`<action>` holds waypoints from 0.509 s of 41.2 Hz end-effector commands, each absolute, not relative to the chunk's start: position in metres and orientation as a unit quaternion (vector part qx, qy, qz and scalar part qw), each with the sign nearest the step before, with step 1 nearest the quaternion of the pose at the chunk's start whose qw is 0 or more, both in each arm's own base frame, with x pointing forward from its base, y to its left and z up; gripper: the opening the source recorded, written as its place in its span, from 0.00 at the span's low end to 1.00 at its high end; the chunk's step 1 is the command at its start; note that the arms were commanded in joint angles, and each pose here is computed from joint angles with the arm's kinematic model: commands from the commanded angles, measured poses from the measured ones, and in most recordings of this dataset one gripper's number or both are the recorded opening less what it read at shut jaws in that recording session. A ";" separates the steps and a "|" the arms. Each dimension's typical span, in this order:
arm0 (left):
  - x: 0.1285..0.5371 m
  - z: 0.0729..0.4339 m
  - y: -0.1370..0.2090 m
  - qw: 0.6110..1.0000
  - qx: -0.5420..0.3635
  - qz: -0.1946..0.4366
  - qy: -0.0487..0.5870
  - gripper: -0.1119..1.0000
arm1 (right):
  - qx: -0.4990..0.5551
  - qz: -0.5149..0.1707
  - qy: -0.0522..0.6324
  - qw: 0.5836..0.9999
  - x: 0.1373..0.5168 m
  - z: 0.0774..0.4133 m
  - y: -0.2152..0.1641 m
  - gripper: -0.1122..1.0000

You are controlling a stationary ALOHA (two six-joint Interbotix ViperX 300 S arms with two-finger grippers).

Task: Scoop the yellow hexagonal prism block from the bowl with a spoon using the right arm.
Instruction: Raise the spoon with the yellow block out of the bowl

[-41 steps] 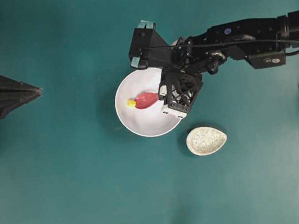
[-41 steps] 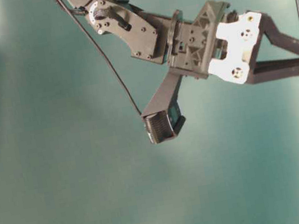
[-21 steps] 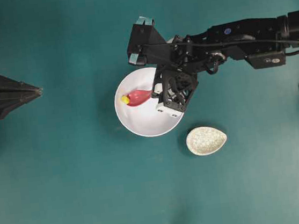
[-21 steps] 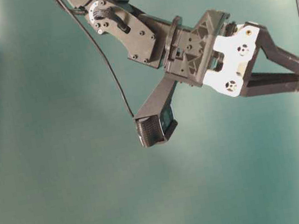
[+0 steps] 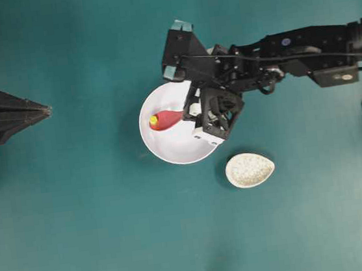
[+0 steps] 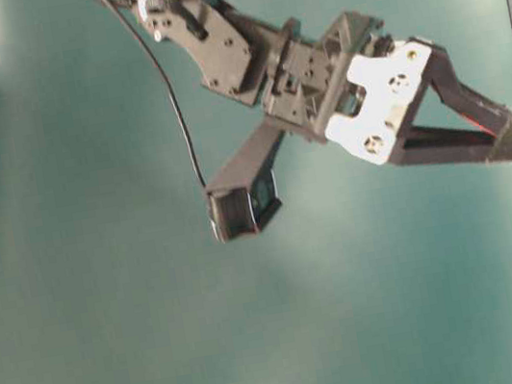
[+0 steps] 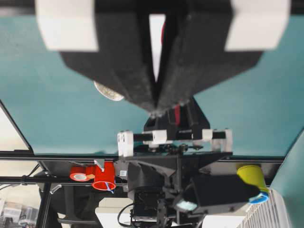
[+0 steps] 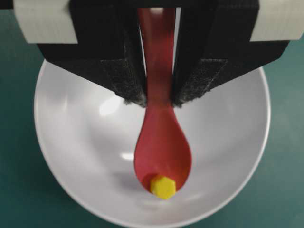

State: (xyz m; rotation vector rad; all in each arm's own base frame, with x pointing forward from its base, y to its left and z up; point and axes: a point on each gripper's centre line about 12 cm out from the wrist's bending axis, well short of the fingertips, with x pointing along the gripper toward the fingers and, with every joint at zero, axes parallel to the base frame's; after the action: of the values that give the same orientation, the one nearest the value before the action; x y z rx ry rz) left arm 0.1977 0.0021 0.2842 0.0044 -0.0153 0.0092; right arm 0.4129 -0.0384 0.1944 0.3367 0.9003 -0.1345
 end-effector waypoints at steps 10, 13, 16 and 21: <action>0.200 0.295 0.002 1.000 0.006 0.005 -0.021 0.10 | 0.155 -0.064 0.342 0.925 0.392 0.229 -0.033 0.32; 0.200 0.295 0.002 1.000 0.006 0.004 -0.021 0.10 | 0.148 -0.064 0.312 0.936 0.384 0.232 -0.031 0.32; 0.200 0.295 0.002 1.000 0.006 0.004 -0.021 0.10 | 0.139 -0.064 0.276 0.949 0.375 0.238 -0.030 0.32; 0.200 0.295 0.002 1.000 0.006 0.004 -0.021 0.10 | 0.115 -0.059 0.232 0.964 0.358 0.246 -0.026 0.32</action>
State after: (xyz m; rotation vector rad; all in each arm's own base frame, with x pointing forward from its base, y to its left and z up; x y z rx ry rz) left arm 0.1977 0.0021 0.2842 0.0059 -0.0153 0.0095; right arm 0.3671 -0.0281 0.2259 0.2658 0.5685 -0.1315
